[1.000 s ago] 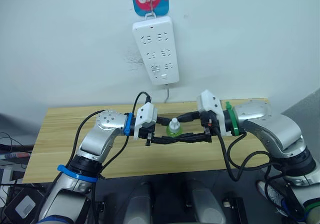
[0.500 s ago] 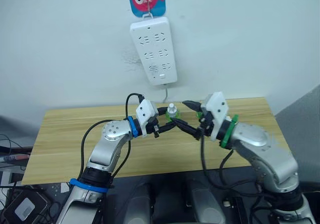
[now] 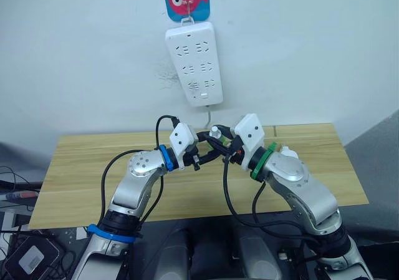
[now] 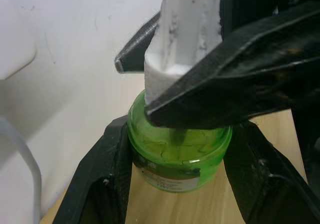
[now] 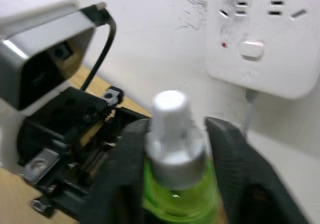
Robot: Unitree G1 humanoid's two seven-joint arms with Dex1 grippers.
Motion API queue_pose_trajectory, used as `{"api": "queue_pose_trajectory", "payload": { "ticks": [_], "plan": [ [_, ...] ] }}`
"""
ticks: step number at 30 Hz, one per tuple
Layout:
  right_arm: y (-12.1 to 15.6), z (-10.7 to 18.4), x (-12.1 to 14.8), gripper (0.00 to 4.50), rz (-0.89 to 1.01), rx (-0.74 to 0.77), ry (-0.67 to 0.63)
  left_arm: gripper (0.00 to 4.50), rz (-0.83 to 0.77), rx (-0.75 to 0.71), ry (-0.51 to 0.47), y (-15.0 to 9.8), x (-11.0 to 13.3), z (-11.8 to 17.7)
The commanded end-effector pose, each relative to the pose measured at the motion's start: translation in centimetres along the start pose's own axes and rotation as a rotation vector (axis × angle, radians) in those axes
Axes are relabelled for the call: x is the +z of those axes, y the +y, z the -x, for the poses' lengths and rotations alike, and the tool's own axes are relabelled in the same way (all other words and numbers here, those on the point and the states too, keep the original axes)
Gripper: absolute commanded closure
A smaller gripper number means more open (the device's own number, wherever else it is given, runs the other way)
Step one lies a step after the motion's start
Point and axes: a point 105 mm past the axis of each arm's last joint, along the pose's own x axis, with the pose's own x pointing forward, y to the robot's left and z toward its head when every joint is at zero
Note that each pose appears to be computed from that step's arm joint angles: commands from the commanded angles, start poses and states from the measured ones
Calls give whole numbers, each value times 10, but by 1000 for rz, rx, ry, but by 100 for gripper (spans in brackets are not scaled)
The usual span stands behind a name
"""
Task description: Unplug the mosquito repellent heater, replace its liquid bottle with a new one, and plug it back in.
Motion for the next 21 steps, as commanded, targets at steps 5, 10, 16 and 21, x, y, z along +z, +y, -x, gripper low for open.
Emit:
{"api": "queue_pose_trajectory", "payload": {
  "ticks": [5,10,16,21],
  "plan": [
    [21,17,15,342,63,443,-30,228,-74,-218,2,-15,11,13],
    [22,30,16,342,105,834,109,228,-136,-399,28,-23,9,22],
    [9,28,23,270,93,794,120,228,-125,-365,2,-19,14,18],
    [-26,37,23,97,125,593,136,228,-67,-261,19,-15,5,22]
  ]
}}
